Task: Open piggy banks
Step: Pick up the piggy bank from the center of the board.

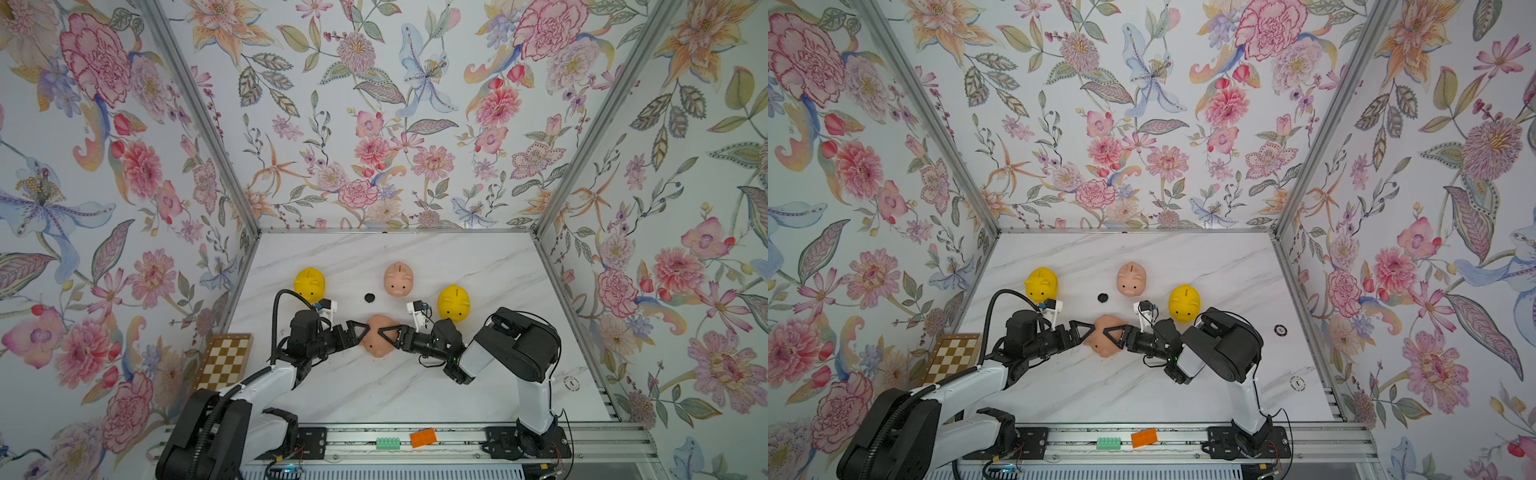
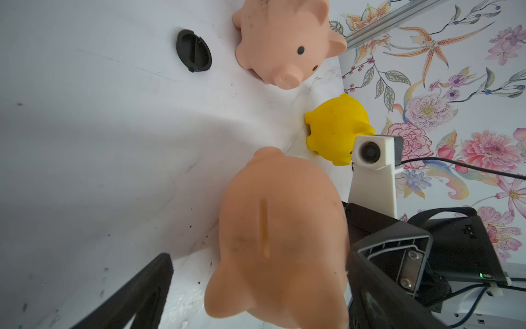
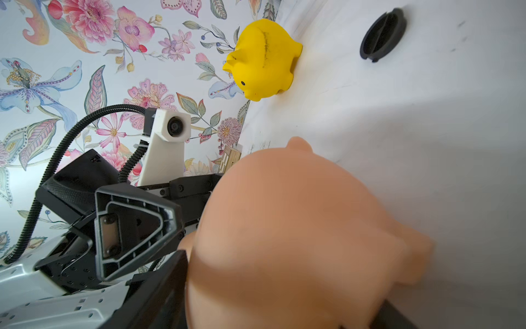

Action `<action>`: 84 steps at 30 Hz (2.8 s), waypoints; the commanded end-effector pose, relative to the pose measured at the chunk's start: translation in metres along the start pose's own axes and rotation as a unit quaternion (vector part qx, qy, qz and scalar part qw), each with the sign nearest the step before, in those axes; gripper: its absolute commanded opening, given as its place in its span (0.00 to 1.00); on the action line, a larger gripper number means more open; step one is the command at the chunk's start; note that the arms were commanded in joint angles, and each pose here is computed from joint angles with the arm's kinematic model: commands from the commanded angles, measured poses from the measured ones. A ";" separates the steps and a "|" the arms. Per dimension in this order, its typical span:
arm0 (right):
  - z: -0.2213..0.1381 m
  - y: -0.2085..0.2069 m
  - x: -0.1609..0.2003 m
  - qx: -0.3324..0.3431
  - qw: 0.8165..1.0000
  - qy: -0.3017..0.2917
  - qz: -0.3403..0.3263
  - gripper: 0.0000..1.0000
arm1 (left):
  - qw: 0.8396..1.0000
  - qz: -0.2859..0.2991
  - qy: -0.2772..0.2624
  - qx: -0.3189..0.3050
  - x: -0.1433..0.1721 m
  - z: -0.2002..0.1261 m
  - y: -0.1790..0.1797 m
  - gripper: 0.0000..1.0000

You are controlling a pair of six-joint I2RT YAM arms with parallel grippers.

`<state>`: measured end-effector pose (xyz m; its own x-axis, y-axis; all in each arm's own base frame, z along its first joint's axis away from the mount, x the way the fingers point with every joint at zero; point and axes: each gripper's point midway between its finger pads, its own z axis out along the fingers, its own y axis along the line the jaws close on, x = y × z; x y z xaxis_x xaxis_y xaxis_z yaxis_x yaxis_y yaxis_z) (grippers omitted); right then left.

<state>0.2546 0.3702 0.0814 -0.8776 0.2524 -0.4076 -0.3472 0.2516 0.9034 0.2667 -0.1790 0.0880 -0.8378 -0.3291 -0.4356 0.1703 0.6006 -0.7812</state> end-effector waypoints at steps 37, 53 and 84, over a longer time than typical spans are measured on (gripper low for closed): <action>-0.006 -0.053 0.014 0.066 0.997 0.013 0.044 0.76 | 0.983 -0.034 -0.021 0.180 0.016 0.020 -0.018 0.77; -0.012 -0.033 0.006 0.023 0.999 0.013 0.023 0.82 | 0.985 -0.020 -0.032 0.167 0.004 0.021 -0.017 0.60; -0.078 -0.012 -0.060 0.295 0.933 0.056 -0.199 0.96 | 0.962 0.183 -0.047 -0.200 -0.094 -0.025 -0.008 0.50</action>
<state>0.2953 0.3157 0.1528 -0.7326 0.1532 -0.6632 -0.4831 0.5693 0.6652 0.3274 -0.1556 0.1454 -0.7164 -0.1611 -0.6789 0.2579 0.8429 -0.4722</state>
